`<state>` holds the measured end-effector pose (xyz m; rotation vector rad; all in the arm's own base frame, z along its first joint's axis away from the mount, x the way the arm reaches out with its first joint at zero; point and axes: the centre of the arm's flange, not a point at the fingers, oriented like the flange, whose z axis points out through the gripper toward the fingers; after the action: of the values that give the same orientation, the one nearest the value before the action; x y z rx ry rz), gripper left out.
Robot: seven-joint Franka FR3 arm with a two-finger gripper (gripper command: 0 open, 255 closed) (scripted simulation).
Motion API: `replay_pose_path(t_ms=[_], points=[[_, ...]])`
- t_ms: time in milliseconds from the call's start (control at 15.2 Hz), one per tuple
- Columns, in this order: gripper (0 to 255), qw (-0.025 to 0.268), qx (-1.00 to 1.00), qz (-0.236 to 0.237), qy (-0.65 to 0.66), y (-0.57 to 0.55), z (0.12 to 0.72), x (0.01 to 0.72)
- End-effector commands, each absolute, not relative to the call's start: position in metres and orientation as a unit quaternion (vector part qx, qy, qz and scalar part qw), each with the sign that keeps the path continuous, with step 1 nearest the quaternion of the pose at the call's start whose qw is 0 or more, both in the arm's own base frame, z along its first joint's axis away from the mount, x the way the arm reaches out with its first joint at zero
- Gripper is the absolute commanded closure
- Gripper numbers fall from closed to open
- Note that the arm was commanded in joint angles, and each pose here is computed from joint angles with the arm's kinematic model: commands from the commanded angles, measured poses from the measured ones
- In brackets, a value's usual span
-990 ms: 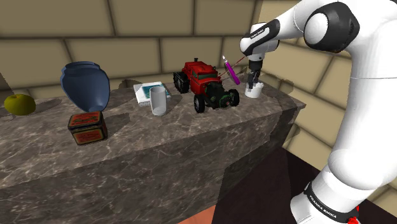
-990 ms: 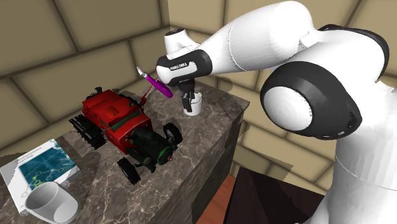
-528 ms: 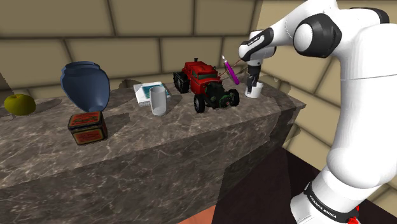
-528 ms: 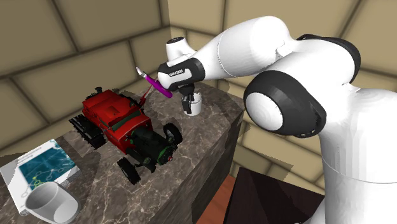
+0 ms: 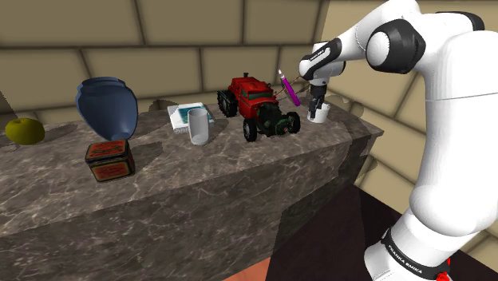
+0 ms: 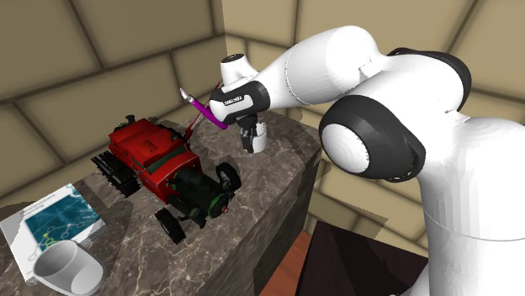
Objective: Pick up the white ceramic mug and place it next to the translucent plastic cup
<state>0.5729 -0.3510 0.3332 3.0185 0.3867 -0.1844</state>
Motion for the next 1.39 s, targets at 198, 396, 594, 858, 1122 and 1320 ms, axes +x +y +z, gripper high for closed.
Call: replay_pose_path(t_ms=[198,396,594,858,1122,1320], points=[[255,0.046,0.989,-0.060,0.127,-0.351,0.333,0.573],[255,0.046,0.989,-0.060,0.127,-0.351,0.333,0.573],[255,0.046,0.989,-0.060,0.127,-0.351,0.333,0.573],[255,0.046,0.989,-0.060,0.127,-0.351,0.344,0.573],[255,0.046,0.989,-0.060,0.127,-0.351,0.365,0.573],[255,0.046,0.989,-0.060,0.127,-0.351,0.381,0.573]])
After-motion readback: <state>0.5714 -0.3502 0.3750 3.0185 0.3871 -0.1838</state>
